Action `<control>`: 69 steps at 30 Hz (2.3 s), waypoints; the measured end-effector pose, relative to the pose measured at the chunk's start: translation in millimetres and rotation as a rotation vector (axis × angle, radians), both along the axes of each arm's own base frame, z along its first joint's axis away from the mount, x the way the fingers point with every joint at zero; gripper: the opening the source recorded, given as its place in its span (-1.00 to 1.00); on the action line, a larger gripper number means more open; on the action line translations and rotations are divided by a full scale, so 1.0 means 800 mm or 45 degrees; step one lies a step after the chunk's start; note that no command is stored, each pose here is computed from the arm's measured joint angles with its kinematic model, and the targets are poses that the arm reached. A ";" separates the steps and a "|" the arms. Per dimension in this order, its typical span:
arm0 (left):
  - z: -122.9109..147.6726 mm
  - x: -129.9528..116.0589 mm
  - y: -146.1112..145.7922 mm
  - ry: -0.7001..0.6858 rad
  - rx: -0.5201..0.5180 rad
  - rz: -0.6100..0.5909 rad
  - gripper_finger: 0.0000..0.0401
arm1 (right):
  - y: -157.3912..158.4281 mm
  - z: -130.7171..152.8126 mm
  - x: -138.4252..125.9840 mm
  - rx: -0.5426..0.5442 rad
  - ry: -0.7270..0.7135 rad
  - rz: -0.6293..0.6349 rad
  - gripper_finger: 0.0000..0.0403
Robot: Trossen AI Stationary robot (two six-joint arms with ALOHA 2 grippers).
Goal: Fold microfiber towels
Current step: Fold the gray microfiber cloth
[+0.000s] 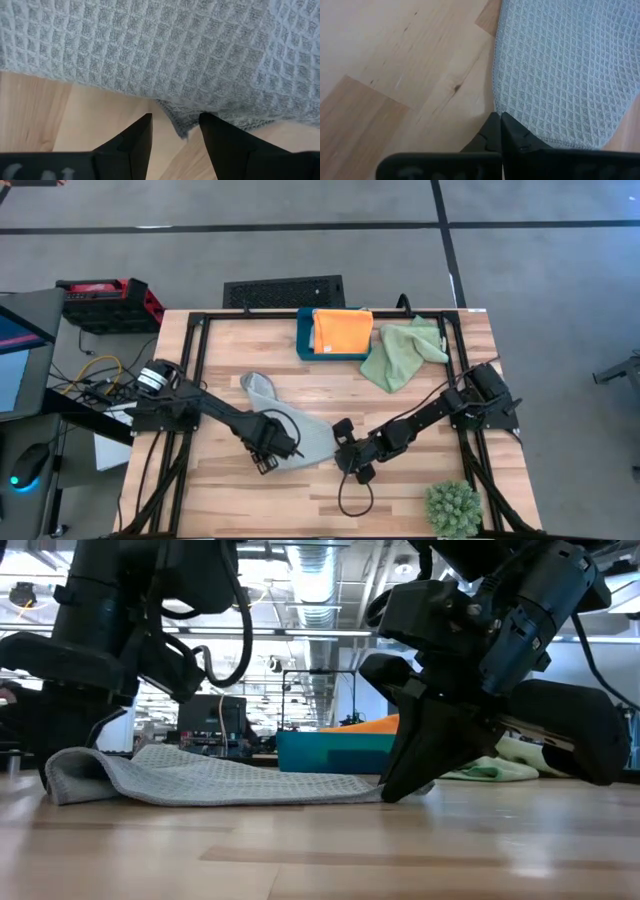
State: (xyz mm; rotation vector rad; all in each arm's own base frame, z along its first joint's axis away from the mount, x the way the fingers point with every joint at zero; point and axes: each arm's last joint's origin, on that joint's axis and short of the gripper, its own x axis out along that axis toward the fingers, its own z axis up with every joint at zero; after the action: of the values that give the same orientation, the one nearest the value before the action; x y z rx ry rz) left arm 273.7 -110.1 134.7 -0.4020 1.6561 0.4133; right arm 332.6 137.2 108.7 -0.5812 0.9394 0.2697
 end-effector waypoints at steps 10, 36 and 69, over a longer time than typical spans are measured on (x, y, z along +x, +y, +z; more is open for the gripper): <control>-0.001 0.000 -0.001 0.006 -0.016 -0.012 -0.33 | -0.001 -0.001 0.000 0.000 0.009 -0.011 -0.97; 0.087 -0.031 -0.026 -0.259 0.260 0.092 -1.00 | -0.029 0.107 -0.042 -0.123 -0.137 -0.295 -0.98; 0.261 -0.123 0.044 -1.200 0.998 -0.050 -1.00 | -0.134 0.291 -0.152 -0.177 -0.769 -0.835 -0.98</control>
State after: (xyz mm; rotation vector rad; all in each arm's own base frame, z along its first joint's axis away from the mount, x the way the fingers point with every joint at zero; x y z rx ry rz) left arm 175.5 -75.0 343.3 0.0504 0.5100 0.6704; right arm 211.0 29.7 341.5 -0.4134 0.5161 -0.5411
